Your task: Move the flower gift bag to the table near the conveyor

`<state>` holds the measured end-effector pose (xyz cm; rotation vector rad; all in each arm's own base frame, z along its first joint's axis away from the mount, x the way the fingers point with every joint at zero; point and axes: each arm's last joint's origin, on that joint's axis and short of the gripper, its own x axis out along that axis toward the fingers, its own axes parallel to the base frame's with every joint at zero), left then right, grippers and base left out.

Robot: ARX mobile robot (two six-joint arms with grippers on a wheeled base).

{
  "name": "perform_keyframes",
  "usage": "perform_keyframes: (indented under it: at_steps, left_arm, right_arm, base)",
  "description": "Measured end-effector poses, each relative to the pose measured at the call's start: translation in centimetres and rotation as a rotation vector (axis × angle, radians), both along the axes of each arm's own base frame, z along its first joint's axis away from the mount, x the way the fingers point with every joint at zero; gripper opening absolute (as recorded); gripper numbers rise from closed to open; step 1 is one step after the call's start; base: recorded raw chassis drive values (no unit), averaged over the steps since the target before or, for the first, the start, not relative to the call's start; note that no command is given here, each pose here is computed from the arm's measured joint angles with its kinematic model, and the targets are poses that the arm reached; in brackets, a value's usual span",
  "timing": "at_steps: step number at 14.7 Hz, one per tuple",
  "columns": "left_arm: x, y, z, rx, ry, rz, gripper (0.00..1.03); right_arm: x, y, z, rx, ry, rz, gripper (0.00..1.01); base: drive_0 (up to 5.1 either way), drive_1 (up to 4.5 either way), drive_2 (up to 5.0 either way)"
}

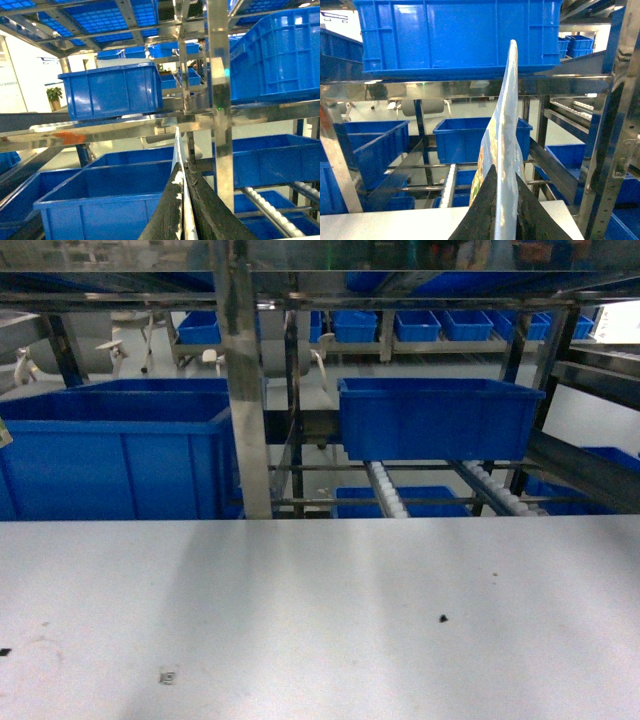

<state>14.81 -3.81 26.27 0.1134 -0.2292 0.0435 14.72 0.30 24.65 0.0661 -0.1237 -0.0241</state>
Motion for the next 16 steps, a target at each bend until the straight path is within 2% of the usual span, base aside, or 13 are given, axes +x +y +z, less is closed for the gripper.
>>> perform_keyframes:
  at_steps: [6, 10, 16]
  left_arm:
    - [-0.01, 0.07, 0.02, -0.002, -0.001, 0.009, 0.02]
    - [-0.01, -0.03, 0.02, 0.001, -0.002, -0.007, 0.02]
    - [0.04, 0.1, -0.04, 0.0, 0.005, 0.014, 0.02]
  right_arm:
    - [-0.03, 0.02, 0.05, 0.0, -0.004, 0.006, 0.03]
    - [-0.02, -0.01, 0.02, 0.001, -0.002, -0.002, 0.03]
    - [0.01, 0.05, -0.01, -0.001, 0.0, 0.011, 0.03]
  base:
    - [-4.8, 2.51, 2.5]
    - [-4.8, 2.51, 2.5]
    - [-4.8, 2.51, 2.5]
